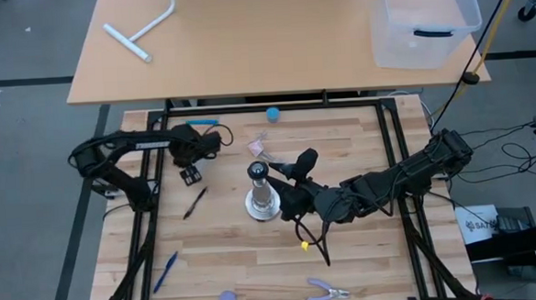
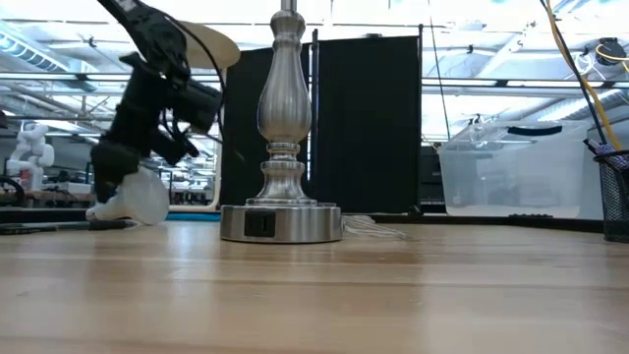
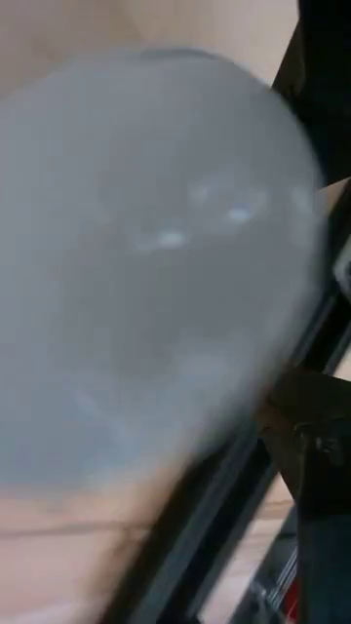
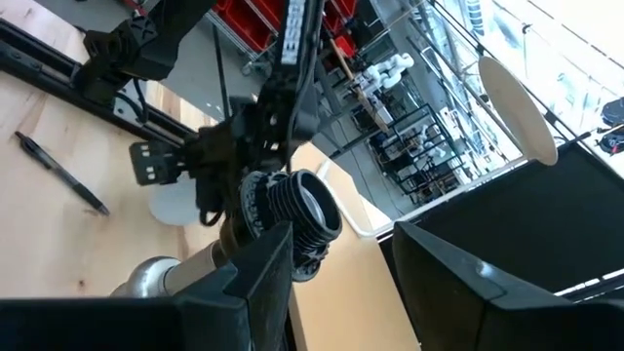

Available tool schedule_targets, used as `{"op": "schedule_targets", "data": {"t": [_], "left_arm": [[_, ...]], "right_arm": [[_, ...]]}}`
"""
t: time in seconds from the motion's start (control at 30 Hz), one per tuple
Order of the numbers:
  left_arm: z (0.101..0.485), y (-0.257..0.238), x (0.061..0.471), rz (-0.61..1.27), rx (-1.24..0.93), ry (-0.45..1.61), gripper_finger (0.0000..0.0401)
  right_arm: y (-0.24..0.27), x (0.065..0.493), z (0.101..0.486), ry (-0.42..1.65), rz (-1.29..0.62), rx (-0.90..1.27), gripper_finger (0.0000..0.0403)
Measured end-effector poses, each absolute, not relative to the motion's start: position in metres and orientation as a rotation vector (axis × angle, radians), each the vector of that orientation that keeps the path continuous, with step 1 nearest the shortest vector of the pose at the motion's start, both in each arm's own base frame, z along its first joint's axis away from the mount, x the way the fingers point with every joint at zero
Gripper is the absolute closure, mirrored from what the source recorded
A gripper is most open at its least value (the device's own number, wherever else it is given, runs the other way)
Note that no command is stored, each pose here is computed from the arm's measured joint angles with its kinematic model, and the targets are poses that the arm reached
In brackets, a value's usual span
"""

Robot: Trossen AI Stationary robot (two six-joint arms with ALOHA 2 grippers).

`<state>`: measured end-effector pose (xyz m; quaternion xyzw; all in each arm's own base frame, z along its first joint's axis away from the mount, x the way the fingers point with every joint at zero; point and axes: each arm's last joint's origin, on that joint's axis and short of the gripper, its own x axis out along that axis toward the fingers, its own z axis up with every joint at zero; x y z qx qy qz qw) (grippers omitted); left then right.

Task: Screw lightbulb
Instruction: Insert the lightbulb into the lamp

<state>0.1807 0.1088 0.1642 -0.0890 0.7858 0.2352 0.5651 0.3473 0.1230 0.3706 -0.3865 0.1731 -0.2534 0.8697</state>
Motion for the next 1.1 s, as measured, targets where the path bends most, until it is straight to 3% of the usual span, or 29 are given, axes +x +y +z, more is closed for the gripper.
{"op": "schedule_targets", "data": {"t": [0.27,0.57,0.7,0.9,1.1], "left_arm": [[0.142,0.112,0.197,0.513,-0.124,1.863,0.0143],[0.139,0.119,0.211,0.550,-0.098,1.697,0.0147],[0.138,0.121,0.215,0.565,-0.122,1.640,0.0178],[0.138,0.122,0.217,0.615,-0.141,1.613,0.0260],[0.138,0.120,0.219,0.632,-0.127,1.599,0.0262]], "right_arm": [[0.123,0.347,0.370,0.364,-0.530,-0.810,0.0232],[0.123,0.347,0.370,0.364,-0.529,-0.810,0.0232],[0.123,0.347,0.370,0.364,-0.529,-0.810,0.0232],[0.123,0.347,0.370,0.365,-0.532,-0.809,0.0232],[0.123,0.347,0.371,0.363,-0.534,-0.807,0.0232]]}}
